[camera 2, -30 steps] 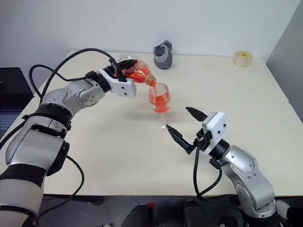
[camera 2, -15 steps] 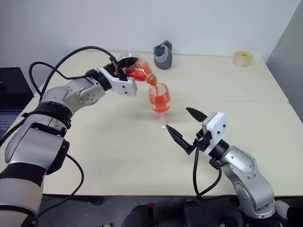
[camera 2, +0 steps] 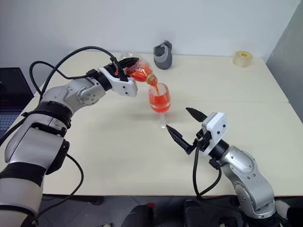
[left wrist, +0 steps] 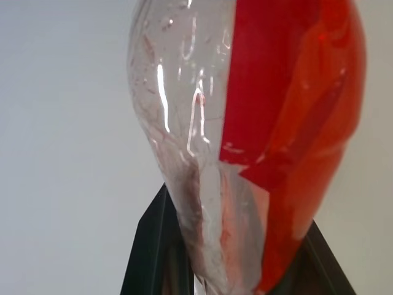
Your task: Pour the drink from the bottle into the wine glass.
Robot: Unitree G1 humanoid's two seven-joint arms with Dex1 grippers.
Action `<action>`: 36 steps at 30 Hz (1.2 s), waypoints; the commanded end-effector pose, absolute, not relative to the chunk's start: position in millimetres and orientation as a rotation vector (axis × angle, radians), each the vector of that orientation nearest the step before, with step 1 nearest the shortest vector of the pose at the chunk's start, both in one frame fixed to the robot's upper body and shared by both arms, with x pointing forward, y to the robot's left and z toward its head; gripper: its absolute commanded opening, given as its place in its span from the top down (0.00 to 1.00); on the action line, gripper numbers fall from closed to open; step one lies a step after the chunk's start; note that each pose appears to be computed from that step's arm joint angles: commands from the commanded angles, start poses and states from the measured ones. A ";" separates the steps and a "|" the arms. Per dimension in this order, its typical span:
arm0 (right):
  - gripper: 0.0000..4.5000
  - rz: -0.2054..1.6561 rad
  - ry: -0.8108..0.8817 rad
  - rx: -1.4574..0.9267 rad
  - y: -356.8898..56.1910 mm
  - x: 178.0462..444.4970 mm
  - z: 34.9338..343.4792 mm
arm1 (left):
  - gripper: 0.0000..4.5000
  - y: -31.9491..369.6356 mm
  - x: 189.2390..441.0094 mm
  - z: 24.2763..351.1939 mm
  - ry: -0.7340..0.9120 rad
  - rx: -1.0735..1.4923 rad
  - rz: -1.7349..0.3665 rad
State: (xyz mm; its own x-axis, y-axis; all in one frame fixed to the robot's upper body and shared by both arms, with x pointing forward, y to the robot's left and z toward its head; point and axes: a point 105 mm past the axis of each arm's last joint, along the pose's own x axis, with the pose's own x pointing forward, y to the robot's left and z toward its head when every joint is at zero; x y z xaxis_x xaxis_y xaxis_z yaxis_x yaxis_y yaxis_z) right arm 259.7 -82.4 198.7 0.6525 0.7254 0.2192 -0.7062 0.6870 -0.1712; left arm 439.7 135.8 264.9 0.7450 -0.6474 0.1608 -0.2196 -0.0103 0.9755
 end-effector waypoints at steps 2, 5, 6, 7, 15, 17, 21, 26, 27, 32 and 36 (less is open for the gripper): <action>0.00 0.818 -0.353 -0.091 -80.0 251.9 212.7 | 0.83 137.4 438.5 289.2 -0.770 1.583 -0.329; 0.00 0.817 -0.354 -0.091 -79.9 252.0 212.7 | 0.83 137.4 439.1 288.2 -0.764 1.583 -0.329; 0.00 0.816 -0.354 -0.091 -79.9 252.0 212.7 | 0.83 137.4 439.2 288.1 -0.764 1.584 -0.329; 0.00 0.816 -0.354 -0.090 -79.9 252.0 212.7 | 0.83 137.4 439.3 288.0 -0.763 1.584 -0.329; 0.00 0.816 -0.355 -0.091 -79.5 251.9 212.8 | 0.83 133.0 438.6 285.2 -0.759 1.539 -0.354; 0.00 0.818 -0.356 -0.093 -78.9 252.0 213.2 | 0.83 131.4 437.9 284.2 -0.762 1.529 -0.363; 0.00 0.824 -0.362 -0.095 -77.6 252.0 214.7 | 0.83 131.4 437.5 282.0 -0.752 1.504 -0.374; 0.00 0.832 -0.365 -0.098 -76.9 252.1 215.2 | 0.83 129.6 436.2 284.1 -0.751 1.432 -0.383; 0.00 0.834 -0.366 -0.099 -76.4 252.0 215.2 | 0.83 128.4 435.6 284.1 -0.754 1.421 -0.390; 0.00 0.850 -0.374 -0.107 -73.5 251.5 216.8 | 0.83 125.5 433.8 288.2 -0.747 1.303 -0.409; 0.00 0.883 -0.381 -0.121 -71.2 250.5 219.7 | 0.83 125.8 432.8 287.0 -0.730 1.217 -0.423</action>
State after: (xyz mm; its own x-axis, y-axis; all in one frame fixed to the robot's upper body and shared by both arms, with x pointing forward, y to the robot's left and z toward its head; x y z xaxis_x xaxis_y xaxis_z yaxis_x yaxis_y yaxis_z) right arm 259.2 -75.4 204.8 0.6209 0.7510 0.2246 -0.7197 0.6597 -0.2162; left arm 436.8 126.5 266.4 0.7282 -0.6553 0.2006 -0.0495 0.2416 0.9691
